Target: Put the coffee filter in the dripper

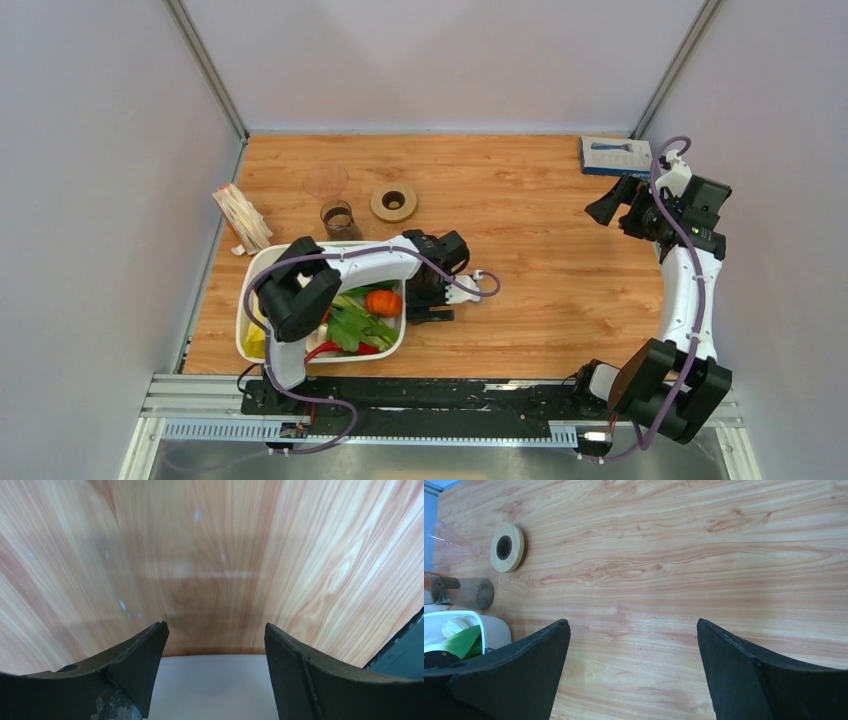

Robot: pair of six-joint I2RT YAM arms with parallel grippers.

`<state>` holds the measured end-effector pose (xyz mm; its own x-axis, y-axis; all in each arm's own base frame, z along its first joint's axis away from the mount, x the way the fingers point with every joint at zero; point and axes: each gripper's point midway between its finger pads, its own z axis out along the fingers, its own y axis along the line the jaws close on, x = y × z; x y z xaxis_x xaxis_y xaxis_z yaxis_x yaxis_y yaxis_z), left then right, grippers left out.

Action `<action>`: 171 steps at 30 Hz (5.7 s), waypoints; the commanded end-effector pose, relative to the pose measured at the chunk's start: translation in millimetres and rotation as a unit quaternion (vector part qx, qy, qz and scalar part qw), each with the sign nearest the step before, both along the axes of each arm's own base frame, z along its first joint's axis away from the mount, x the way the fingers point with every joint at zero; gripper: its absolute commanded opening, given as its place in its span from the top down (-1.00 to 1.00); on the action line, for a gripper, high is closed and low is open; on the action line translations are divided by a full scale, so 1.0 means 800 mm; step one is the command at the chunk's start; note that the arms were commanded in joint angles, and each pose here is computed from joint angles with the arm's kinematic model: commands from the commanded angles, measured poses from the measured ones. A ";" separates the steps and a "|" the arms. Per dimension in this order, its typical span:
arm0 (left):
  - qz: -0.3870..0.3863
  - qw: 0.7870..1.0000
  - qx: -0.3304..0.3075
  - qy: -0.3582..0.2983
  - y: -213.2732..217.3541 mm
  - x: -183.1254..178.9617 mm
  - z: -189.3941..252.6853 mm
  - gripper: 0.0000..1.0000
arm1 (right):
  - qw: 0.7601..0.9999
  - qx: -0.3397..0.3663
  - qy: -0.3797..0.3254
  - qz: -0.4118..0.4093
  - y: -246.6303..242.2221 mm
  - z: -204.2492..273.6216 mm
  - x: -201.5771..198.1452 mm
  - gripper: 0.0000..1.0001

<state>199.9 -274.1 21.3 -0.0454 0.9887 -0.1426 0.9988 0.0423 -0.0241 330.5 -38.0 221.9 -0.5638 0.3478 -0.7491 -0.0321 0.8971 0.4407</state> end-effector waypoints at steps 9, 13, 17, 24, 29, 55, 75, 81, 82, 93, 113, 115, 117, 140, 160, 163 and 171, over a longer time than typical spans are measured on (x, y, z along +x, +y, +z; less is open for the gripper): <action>-0.053 0.997 0.047 0.014 0.122 -0.016 0.020 -0.64 | 1.000 0.001 -0.026 0.008 0.004 0.017 0.004 -1.00; -0.041 0.998 0.051 0.021 0.152 -0.017 0.019 -0.63 | 1.000 0.001 -0.026 0.008 0.004 0.016 0.004 -1.00; -0.032 0.998 0.053 0.024 0.179 -0.020 0.018 -0.63 | 1.000 0.002 -0.026 0.009 0.005 0.016 0.004 -1.00; -0.015 0.999 0.036 0.008 0.209 -0.020 0.027 -0.64 | 1.000 0.007 -0.023 0.013 0.006 0.014 0.004 -1.00; -0.003 1.000 -0.011 0.004 0.191 -0.016 0.049 -0.66 | 1.000 0.008 -0.021 0.014 0.006 0.012 0.005 -1.00; 0.399 0.868 -0.262 -0.135 0.266 0.171 0.269 -0.74 | 0.999 0.012 -0.027 0.031 0.014 0.014 0.002 -1.00; 0.086 0.975 -0.168 -0.117 0.301 0.201 0.164 -0.70 | 0.999 0.020 -0.021 0.035 0.014 0.012 0.004 -1.00; 0.070 0.974 -0.176 -0.124 0.296 0.224 0.157 -0.71 | 0.999 0.021 -0.019 0.036 0.014 0.010 0.004 -1.00; 0.067 0.974 -0.177 -0.126 0.294 0.227 0.157 -0.72 | 0.999 0.021 -0.018 0.036 0.015 0.010 0.004 -1.00; 0.038 0.972 -0.194 -0.126 0.260 0.243 0.145 -0.74 | 0.999 0.021 -0.015 0.036 0.014 0.007 0.005 -1.00; 0.023 0.973 -0.207 -0.104 0.225 0.234 0.143 -0.50 | 0.999 0.022 -0.012 0.041 0.014 0.005 0.006 -1.00; 0.026 0.972 -0.208 -0.104 0.221 0.228 0.145 -0.44 | 0.999 0.021 -0.012 0.041 0.014 0.005 0.006 -1.00; 0.040 0.971 -0.211 -0.107 0.214 0.222 0.152 -0.40 | 0.999 0.021 -0.013 0.042 0.014 0.005 0.006 -1.00; 0.261 0.931 -0.230 -0.113 0.039 0.066 0.164 -0.21 | 0.999 0.021 -0.016 0.044 0.016 0.008 0.005 -1.00; 0.280 0.929 -0.224 -0.094 -0.063 0.040 0.139 -0.64 | 0.999 0.012 -0.016 0.041 0.013 0.009 0.002 -1.00; 0.283 0.924 -0.244 -0.079 -0.073 0.036 0.152 -0.67 | 0.999 0.011 -0.015 0.040 0.013 0.008 0.003 -1.00; 0.288 0.919 -0.254 -0.084 -0.081 0.036 0.177 -0.69 | 0.999 0.012 -0.014 0.038 0.013 0.009 0.003 -1.00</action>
<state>226.0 -324.7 135.1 -0.4855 0.6586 -0.5749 0.8114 0.5843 -0.0157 330.7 -27.9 215.5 -0.5974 0.3489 -0.7221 -0.0796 0.8702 0.4863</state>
